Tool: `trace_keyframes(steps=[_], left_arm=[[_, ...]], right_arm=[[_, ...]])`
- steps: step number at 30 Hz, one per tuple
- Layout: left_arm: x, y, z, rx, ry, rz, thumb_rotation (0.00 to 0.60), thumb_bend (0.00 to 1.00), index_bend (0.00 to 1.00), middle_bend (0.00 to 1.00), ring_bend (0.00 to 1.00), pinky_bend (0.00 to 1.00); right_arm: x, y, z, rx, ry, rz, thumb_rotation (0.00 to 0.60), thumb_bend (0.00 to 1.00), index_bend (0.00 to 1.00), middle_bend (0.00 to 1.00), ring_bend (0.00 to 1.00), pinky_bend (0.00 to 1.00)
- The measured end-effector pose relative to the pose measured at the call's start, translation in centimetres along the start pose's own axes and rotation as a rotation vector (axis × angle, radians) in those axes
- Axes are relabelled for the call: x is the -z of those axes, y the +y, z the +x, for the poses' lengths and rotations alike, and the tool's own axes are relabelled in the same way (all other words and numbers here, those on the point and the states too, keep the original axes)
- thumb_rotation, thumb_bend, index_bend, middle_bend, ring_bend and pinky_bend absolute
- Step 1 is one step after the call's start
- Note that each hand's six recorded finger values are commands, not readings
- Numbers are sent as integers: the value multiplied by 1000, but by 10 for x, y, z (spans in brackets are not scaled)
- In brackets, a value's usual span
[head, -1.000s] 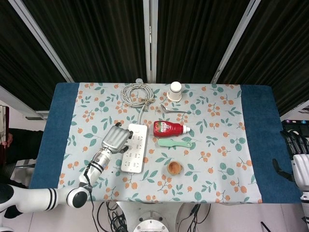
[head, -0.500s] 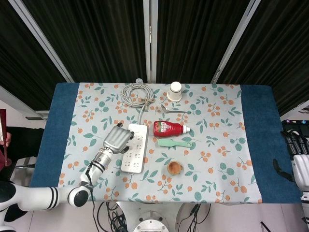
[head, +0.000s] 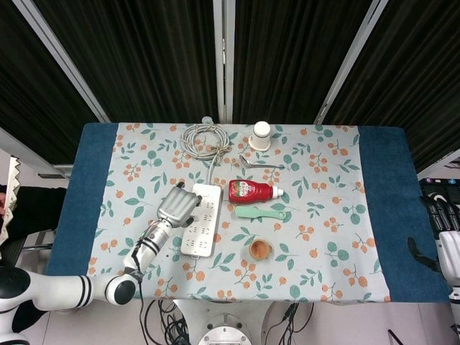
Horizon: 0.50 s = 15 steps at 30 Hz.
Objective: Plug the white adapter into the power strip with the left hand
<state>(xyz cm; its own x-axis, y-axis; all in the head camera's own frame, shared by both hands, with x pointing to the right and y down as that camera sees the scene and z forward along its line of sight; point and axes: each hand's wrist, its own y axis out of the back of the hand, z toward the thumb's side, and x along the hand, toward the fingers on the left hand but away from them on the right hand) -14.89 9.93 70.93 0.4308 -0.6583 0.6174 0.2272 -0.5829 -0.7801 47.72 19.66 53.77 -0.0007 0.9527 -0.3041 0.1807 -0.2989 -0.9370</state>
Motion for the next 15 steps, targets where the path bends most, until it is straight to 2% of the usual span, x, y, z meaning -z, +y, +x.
trace_keyframes(steps=[7, 15], left_arm=[[-2, -5, 2, 11, -4, 7, 600, 479, 771, 835, 642, 236], [-8, -2, 4, 5, -14, 31, 600, 479, 788, 860, 669, 236]], right_arm=[[0, 0, 0, 0, 0, 0, 600, 327, 0, 87, 0, 0], [0, 0, 0, 2, -1, -1, 600, 327, 0, 88, 0, 0]])
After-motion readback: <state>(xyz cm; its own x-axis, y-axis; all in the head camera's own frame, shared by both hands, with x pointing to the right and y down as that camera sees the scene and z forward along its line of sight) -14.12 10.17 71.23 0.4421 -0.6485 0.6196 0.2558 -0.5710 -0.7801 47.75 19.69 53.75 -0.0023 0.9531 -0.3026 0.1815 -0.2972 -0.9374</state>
